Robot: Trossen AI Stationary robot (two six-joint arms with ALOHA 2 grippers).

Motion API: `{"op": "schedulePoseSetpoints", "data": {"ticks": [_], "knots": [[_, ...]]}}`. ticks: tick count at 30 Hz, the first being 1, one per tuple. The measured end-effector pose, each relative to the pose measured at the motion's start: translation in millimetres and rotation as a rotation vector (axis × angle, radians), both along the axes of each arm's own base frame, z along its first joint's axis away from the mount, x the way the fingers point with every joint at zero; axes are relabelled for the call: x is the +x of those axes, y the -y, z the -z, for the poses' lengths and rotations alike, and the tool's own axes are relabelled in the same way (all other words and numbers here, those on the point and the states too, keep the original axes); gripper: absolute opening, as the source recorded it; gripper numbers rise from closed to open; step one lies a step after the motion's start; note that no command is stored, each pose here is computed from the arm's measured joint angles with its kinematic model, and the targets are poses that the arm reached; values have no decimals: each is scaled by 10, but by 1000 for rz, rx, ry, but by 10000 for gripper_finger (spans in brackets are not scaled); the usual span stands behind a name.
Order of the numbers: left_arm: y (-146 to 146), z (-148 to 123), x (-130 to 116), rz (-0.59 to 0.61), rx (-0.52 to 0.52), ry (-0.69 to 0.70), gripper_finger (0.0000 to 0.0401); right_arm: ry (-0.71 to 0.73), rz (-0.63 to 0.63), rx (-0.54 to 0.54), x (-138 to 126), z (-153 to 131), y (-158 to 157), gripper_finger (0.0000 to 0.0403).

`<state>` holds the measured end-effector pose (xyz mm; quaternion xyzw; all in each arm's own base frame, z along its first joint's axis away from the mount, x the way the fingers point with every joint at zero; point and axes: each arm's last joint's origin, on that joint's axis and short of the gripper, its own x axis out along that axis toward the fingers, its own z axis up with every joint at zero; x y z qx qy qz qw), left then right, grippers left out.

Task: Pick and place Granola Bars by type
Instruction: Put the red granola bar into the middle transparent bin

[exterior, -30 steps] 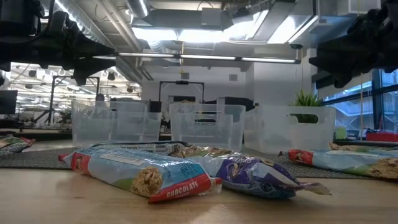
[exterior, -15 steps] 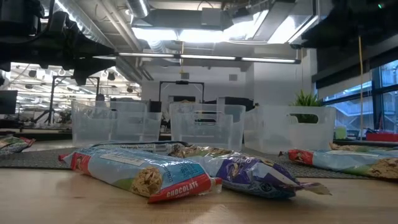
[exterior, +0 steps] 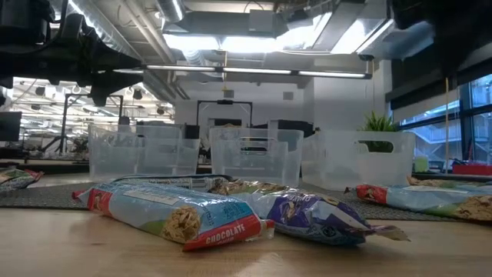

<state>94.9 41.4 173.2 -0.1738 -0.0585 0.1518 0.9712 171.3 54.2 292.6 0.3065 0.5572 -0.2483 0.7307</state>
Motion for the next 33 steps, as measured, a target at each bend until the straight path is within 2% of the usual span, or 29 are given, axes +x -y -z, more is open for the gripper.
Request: {"op": "schedulePoseSetpoints", "data": {"ticks": [5,13,18,24,33], "knots": [[0,0,0,-1,0,0,194,-88,50,14,5,215,-317,204],[-1,10,1,0,-4,-9,195,-159,-15,-23,48,668,-688,204],[-1,10,1,0,-4,-9,195,-192,-16,-41,128,940,-760,204],[1,11,1,5,-4,-10,194,-242,92,-49,121,1172,-760,204],[1,15,2,6,-7,-15,194,-203,109,-16,50,1467,-707,204]]}}
